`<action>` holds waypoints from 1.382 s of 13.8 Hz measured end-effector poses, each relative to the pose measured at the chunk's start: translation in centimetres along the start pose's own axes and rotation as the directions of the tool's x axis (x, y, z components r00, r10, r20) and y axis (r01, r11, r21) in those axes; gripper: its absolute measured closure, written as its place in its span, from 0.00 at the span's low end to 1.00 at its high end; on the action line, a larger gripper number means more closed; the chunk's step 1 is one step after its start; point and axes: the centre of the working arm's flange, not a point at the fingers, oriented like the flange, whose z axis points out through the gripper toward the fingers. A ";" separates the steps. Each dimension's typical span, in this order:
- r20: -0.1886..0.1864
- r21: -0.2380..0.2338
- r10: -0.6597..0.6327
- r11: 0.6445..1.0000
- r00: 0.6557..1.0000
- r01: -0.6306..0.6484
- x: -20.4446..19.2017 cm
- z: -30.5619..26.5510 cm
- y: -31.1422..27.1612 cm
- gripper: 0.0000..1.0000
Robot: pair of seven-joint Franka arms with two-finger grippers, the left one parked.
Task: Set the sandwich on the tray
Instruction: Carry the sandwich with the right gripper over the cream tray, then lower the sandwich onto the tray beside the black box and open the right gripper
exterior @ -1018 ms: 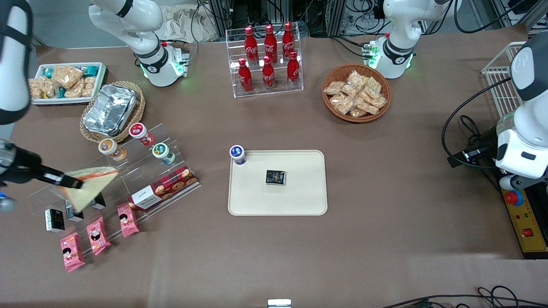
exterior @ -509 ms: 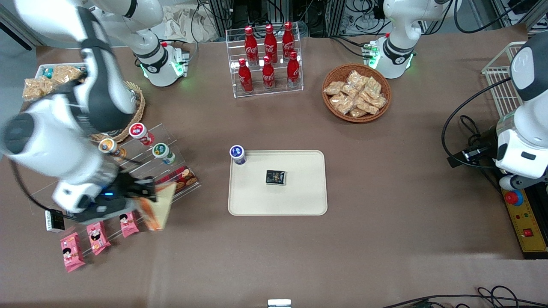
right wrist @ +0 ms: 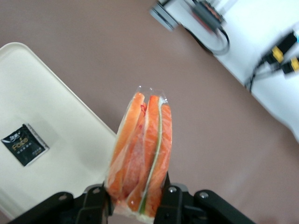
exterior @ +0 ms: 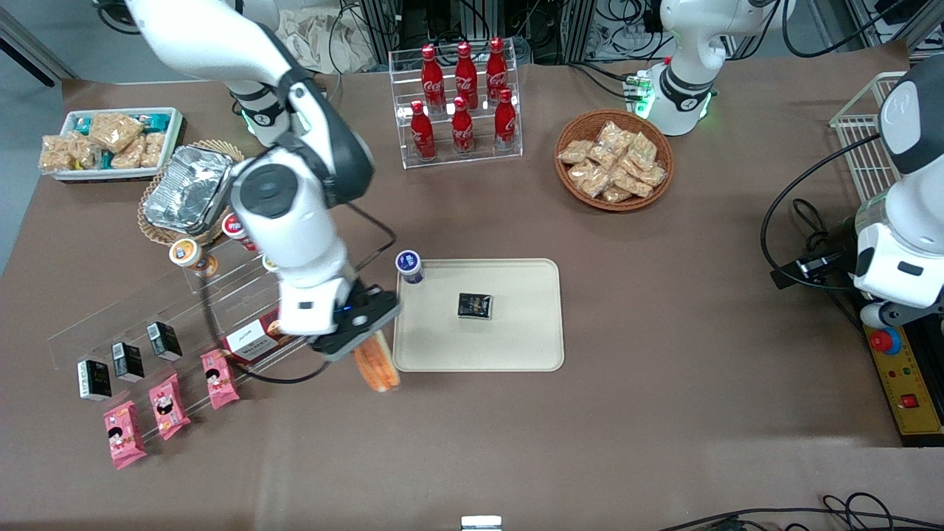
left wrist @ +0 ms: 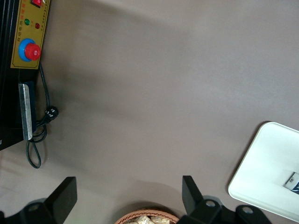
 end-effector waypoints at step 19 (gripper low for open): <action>0.014 -0.109 -0.448 0.888 0.894 0.447 1.7 13.6 -17.4 0.63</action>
